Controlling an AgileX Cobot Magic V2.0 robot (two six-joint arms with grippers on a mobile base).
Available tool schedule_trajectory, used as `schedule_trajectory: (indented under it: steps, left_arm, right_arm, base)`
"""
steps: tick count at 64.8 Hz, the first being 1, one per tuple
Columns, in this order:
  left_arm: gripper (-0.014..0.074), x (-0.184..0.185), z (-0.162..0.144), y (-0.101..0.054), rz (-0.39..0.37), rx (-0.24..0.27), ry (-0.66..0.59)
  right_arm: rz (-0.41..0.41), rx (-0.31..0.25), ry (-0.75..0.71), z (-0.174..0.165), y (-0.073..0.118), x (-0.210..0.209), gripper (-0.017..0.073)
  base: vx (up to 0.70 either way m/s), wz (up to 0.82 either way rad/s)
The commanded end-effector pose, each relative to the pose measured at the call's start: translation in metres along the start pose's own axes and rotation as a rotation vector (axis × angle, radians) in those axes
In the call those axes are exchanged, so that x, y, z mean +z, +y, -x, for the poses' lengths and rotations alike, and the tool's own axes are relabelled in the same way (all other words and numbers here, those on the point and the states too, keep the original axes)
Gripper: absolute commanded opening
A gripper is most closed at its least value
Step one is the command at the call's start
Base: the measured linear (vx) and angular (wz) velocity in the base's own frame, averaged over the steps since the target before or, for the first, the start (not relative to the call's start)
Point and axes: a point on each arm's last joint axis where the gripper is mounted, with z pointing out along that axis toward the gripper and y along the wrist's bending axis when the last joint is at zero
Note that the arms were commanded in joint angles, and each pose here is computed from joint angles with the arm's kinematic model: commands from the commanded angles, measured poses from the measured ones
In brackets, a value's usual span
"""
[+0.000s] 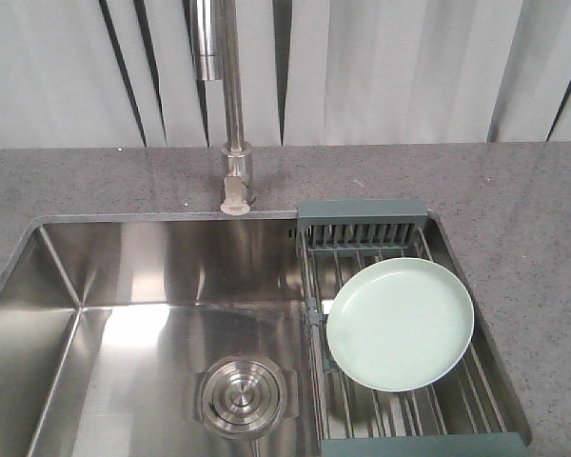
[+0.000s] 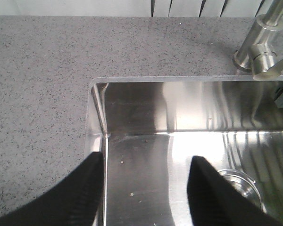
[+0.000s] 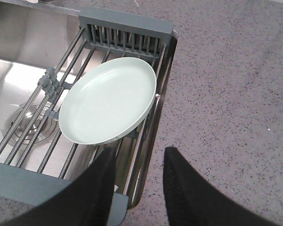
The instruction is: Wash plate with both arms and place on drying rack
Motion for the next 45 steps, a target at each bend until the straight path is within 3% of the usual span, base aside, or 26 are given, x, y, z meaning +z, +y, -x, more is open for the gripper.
schedule_trajectory:
  steps: [1, 10, 26, 33, 45]
  left_arm:
    - [0.0272, 0.003, 0.024, -0.001, -0.006, 0.005, -0.078]
    - [0.0157, 0.024, 0.036, 0.002, -0.003, 0.040, -0.042]
    - [0.0039, 0.065, 0.058, 0.003, -0.037, 0.095, 0.021]
    - [-0.0008, 0.085, 0.064, 0.000, -0.092, 0.117, 0.039]
    - [-0.0008, 0.114, 0.070, -0.010, -0.252, 0.163, 0.055]
  right_arm:
    - [-0.004, 0.003, -0.079, 0.011, -0.001, -0.004, 0.0246]
    - [-0.004, 0.003, -0.079, 0.011, -0.001, -0.004, 0.0246]
    - [-0.004, 0.003, -0.079, 0.011, -0.001, -0.004, 0.0246]
    - [-0.004, 0.003, -0.079, 0.011, -0.001, -0.004, 0.0246]
    - [-0.004, 0.002, -0.079, 0.011, -0.001, -0.004, 0.0246]
  base:
    - [0.00, 0.00]
    - [0.00, 0.00]
    - [0.00, 0.00]
    - [0.00, 0.00]
    - [0.00, 0.00]
